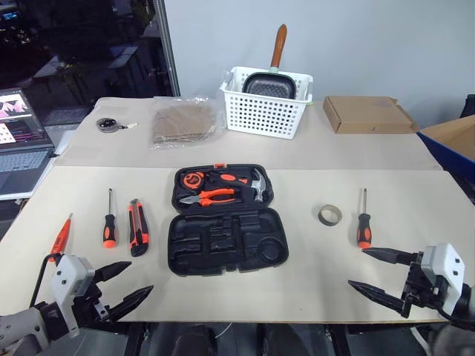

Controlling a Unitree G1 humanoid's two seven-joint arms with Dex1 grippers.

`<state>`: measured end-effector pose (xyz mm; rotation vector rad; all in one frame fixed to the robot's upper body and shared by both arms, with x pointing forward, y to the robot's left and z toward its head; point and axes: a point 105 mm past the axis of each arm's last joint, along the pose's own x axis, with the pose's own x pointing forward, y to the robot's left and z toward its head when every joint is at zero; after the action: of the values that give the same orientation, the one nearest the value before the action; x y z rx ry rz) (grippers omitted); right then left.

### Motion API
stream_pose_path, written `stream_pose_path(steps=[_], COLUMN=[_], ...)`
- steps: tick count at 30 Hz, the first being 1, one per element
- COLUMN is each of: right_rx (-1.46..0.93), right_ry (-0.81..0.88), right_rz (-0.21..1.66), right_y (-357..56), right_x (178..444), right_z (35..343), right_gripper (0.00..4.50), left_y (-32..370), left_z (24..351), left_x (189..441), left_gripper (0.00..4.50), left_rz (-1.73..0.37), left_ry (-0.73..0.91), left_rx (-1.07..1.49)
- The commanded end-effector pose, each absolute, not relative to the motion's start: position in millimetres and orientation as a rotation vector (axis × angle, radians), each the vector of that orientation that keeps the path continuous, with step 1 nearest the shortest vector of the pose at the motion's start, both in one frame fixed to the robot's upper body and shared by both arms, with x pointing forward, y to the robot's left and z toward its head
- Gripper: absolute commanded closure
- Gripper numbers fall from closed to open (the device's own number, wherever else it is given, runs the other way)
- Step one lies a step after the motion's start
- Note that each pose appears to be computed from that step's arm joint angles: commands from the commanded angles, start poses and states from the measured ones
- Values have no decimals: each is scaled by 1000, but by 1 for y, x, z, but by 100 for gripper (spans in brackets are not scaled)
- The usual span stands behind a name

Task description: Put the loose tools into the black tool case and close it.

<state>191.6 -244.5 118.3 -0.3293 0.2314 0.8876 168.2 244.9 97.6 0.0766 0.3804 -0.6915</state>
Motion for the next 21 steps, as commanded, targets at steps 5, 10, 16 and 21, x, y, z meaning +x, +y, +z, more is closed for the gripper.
stream_pose_path(steps=[5, 10, 16, 21], right_rx=[-320, -271, -285, -301], right_ry=[18, -28, -124, -158], right_rz=[1005, 1153, 1425, 1518], right_y=[-200, -174, -132, -120], right_x=[217, 214, 203, 201], right_z=[144, 157, 187, 196], right_gripper=[19, 19, 19, 19], left_y=[238, 255, 295, 323], left_z=[123, 134, 146, 142], left_x=[193, 212, 250, 262], left_gripper=[1, 1, 1, 1], left_rz=[-583, -316, 19, 202], left_ry=[239, 223, 415, 603], left_rx=[50, -38, -27, -109])
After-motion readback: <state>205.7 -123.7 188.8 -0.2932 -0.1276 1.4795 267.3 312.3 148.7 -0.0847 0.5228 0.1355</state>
